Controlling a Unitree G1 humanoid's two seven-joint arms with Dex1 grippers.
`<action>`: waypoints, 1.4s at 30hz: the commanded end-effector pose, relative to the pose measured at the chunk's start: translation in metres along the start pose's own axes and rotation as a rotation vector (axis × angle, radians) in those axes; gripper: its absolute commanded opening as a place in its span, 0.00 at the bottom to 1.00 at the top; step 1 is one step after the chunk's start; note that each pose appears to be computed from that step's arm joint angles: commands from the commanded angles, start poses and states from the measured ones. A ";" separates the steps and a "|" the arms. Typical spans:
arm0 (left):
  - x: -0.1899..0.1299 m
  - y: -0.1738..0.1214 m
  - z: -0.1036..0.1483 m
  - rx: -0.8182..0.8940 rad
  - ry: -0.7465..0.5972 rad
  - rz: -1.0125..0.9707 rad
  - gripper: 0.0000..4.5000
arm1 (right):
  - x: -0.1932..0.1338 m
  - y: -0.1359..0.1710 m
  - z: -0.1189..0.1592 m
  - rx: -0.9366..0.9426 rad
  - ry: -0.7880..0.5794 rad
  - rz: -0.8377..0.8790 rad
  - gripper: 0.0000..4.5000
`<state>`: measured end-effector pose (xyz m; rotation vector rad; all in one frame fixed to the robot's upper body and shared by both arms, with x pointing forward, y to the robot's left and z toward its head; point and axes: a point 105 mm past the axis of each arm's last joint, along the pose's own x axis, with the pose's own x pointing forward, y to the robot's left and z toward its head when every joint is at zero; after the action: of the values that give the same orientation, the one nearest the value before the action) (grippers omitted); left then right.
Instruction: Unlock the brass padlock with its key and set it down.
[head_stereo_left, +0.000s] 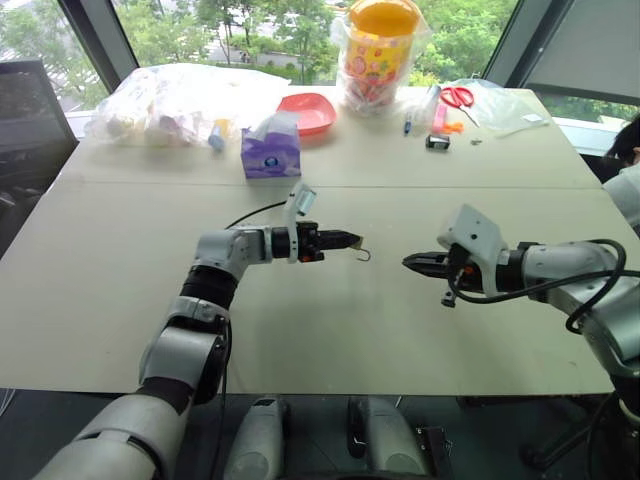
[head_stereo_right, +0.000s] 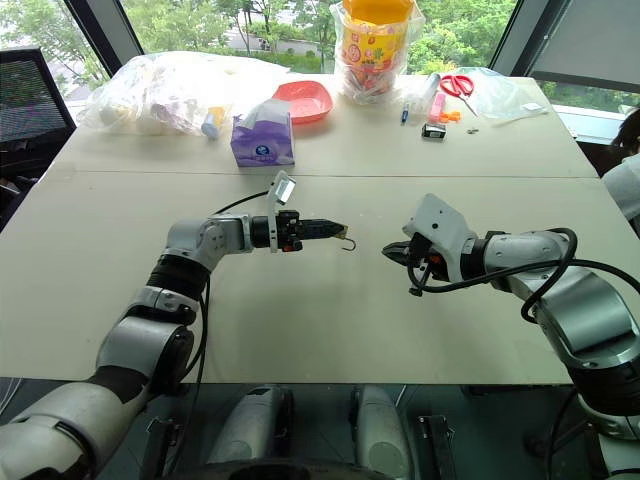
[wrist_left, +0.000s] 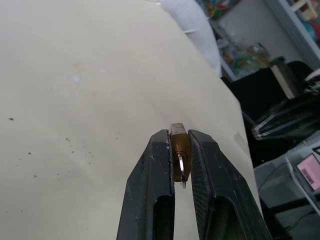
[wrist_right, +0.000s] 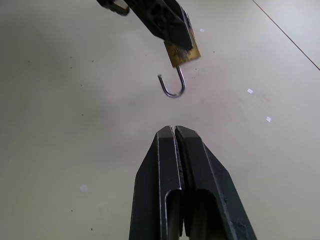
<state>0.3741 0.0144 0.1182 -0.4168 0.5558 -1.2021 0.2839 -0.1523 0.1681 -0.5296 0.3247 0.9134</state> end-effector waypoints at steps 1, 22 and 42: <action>0.006 0.005 0.001 0.011 0.034 0.039 0.00 | -0.001 0.004 0.009 -0.029 -0.028 -0.020 0.01; -0.119 0.000 0.038 0.345 -0.080 0.282 0.44 | 0.002 0.004 -0.008 0.053 -0.035 -0.060 0.00; -0.150 -0.022 -0.024 0.301 -0.429 0.712 0.44 | 0.017 -0.051 -0.014 0.384 -0.298 -0.454 0.00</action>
<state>0.3049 0.1495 0.1239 -0.2040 0.1885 -0.4854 0.3297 -0.1678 0.1505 -0.0896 0.1551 0.4948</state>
